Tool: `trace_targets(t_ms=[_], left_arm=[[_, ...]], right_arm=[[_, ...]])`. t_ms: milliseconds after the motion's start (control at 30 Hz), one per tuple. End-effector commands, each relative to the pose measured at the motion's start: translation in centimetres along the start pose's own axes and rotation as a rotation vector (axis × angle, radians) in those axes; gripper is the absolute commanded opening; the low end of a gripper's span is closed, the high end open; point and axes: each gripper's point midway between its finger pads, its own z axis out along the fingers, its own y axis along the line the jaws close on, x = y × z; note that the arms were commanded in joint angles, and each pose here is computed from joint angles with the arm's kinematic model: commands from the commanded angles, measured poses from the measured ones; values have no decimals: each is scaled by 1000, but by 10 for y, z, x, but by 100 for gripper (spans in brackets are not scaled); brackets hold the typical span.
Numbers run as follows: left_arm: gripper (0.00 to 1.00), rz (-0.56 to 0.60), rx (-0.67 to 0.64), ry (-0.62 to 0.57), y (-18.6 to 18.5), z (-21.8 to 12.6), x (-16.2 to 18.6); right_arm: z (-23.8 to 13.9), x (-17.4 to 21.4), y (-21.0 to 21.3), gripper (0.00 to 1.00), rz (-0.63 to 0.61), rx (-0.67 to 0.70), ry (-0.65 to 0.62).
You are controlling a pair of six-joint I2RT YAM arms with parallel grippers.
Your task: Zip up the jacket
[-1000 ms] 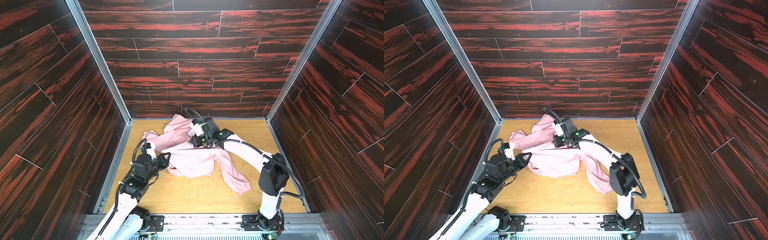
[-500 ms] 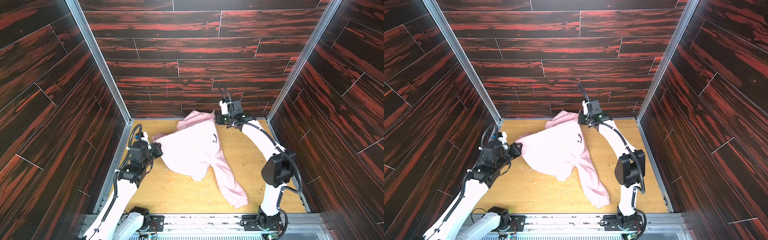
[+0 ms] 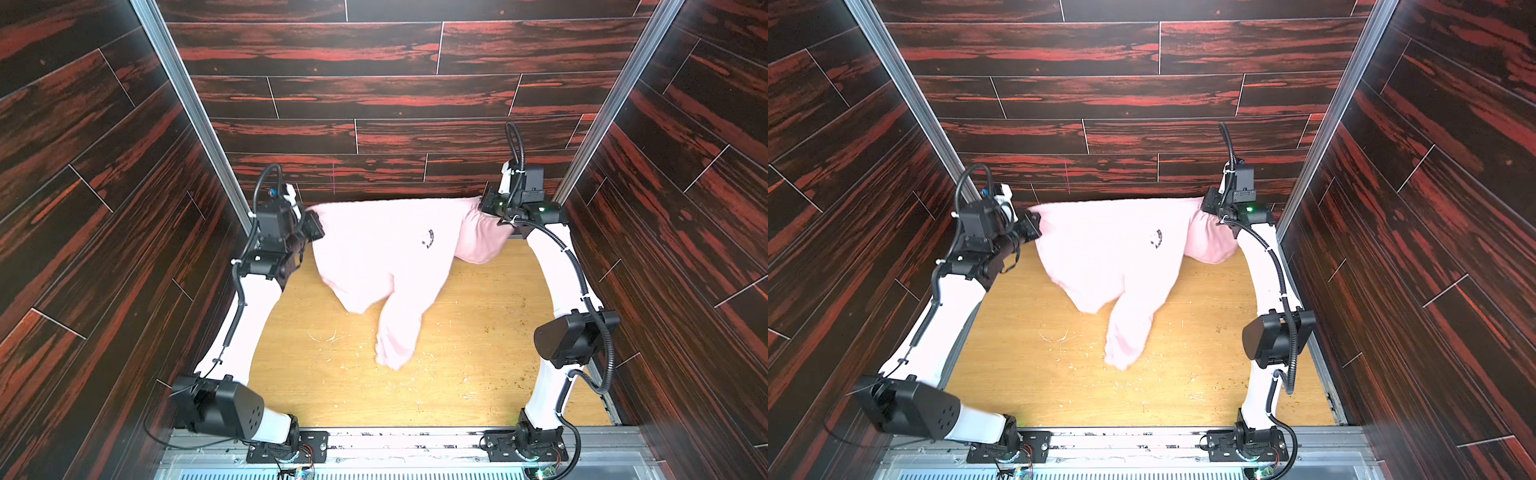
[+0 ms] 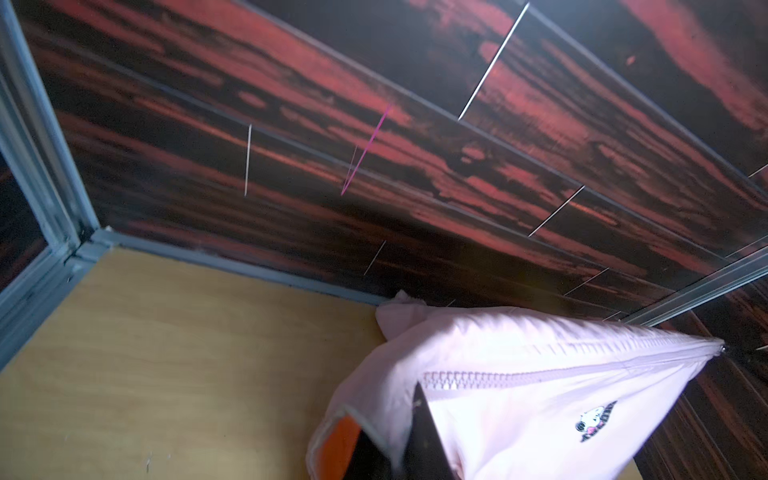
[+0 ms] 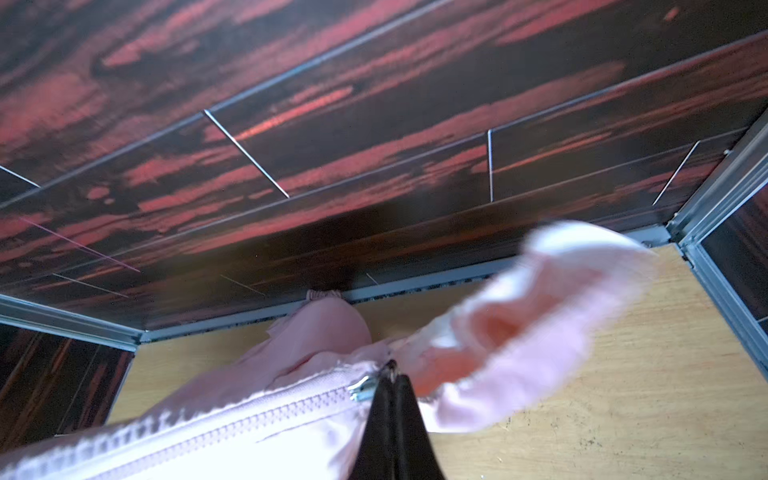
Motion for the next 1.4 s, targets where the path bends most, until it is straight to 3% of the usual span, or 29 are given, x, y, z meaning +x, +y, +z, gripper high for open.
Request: trace_targets(t_ms=[0, 200, 367, 400, 433, 533, 567, 633, 667, 800, 900, 933, 1033, 1100, 1167, 1267, 1367], left_arm=[[0, 32, -122, -106, 28, -23, -42], [0, -19, -92, 21, 37, -28, 14], [0, -89, -159, 168, 70, -43, 97], [8, -101, -196, 203, 81, -47, 115], [25, -110, -240, 243, 92, -51, 133], [51, -116, -350, 309, 119, -64, 167], [74, -116, -372, 306, 124, -68, 170], [81, -114, -404, 285, 129, -75, 167], [82, -109, -414, 271, 130, -78, 163], [85, -63, -400, 133, 120, -89, 122], [88, 10, -362, -58, 107, -102, 78], [99, 29, -349, -118, 103, -108, 65], [100, 141, -286, -296, 89, -118, 38], [100, 141, -262, -431, 89, -126, 30], [100, 127, -257, -495, 90, -127, 25], [100, 82, -394, -389, 119, -104, 42], [100, 104, -606, -310, 168, -85, 79]], right_arm=[[-10, -3, -51, 0, 35, 161, -11], [-22, 70, -49, 0, 64, 55, 123], [-28, 168, -60, 0, 91, -9, 310], [-28, 188, -63, 0, 96, -13, 354], [-29, 205, -67, 12, 101, -10, 388], [-34, 226, -77, 41, 111, 13, 402], [-35, 226, -80, 47, 109, 27, 394], [-38, 217, -81, 53, 97, 45, 370], [-39, 211, -82, 59, 92, 52, 356], [-49, 171, -75, 61, 55, 50, 241], [-69, 126, -73, 62, 39, 72, 44], [-78, 107, -80, 63, 50, 119, -54], [-92, 66, -81, 63, 10, 147, -259], [-95, 49, -88, 63, 6, 186, -356], [-95, 38, -91, 81, -2, 216, -396], [-101, 32, -102, 85, 34, 226, -526], [-98, 55, -131, 85, -6, 345, -603]])
